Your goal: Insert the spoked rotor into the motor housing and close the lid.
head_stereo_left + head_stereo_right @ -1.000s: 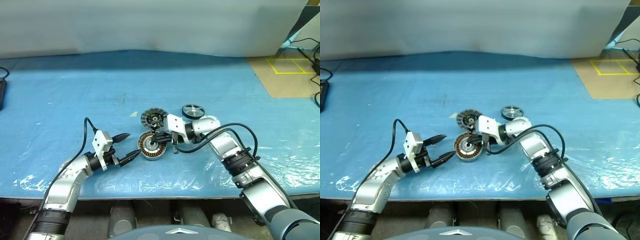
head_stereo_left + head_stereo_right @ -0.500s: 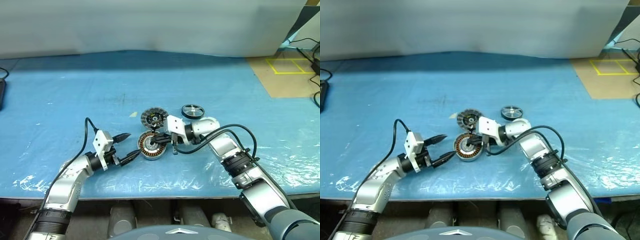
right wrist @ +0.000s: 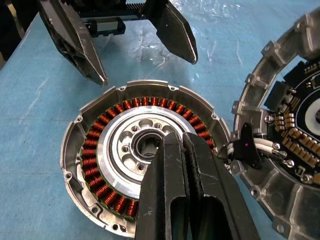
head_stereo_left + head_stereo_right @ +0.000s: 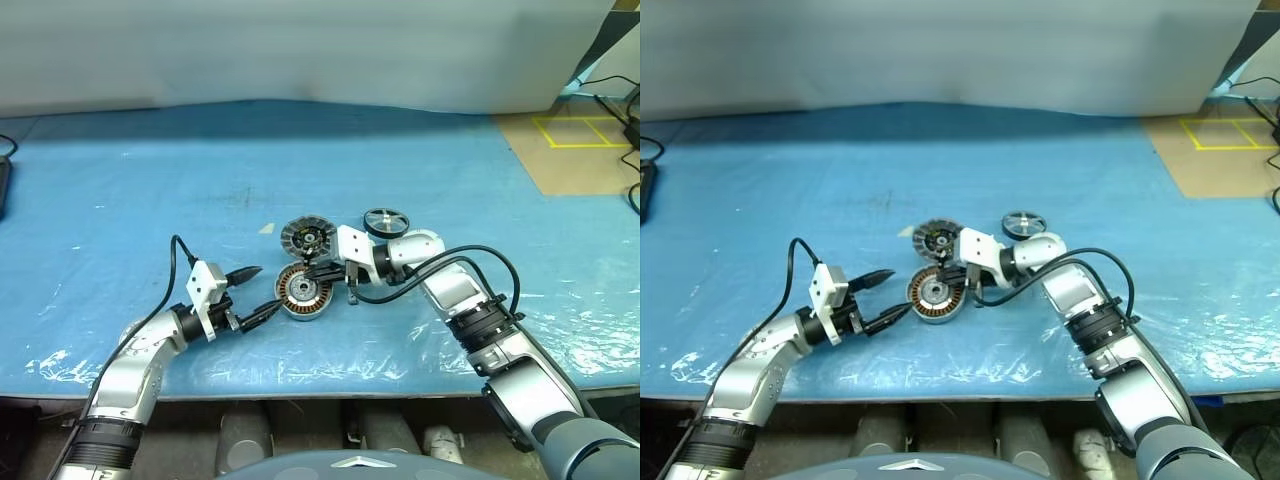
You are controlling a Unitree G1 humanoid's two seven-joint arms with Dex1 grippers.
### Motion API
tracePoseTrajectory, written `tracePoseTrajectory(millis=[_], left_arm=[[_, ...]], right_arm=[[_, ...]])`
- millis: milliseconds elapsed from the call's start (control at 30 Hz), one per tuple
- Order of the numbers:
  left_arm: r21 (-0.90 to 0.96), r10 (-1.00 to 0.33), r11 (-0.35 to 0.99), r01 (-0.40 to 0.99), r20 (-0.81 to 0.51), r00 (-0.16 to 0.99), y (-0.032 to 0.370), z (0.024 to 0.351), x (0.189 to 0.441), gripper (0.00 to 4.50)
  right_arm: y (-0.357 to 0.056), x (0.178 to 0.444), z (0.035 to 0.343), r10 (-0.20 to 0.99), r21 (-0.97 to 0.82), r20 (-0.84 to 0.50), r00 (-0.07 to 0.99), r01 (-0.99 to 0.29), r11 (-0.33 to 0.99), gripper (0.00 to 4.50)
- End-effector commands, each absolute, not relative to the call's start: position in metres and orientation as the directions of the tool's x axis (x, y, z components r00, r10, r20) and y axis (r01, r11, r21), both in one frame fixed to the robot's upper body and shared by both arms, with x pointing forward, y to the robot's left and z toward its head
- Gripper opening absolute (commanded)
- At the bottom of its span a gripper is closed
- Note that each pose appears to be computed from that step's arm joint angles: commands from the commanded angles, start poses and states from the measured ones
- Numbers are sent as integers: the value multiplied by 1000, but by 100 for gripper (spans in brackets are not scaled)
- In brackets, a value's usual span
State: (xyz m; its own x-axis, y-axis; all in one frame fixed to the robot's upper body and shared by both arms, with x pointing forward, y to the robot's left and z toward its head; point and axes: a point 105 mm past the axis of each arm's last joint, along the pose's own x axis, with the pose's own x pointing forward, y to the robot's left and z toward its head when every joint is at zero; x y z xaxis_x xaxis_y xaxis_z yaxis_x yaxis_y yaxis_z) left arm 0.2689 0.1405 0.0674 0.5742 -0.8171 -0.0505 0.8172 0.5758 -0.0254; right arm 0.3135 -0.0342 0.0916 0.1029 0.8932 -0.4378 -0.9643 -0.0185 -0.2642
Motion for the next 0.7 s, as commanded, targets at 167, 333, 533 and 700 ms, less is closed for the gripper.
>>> tracePoseTrajectory(millis=[167,333,533,700], left_arm=[[2,-819,573,819,-27,573,139,74,269,443],[2,-818,575,818,-27,574,139,74,269,443],[4,-817,575,818,-27,575,139,74,269,443],[3,-817,576,818,-29,575,139,74,269,443]], right_arm=[[-27,312,103,912,-284,-401,90,-958,-30,7],[-29,309,66,876,-206,-477,74,-978,-29,7],[-36,317,56,847,-237,-516,130,-971,5,7],[-38,319,71,861,-264,-490,134,-965,0,7]])
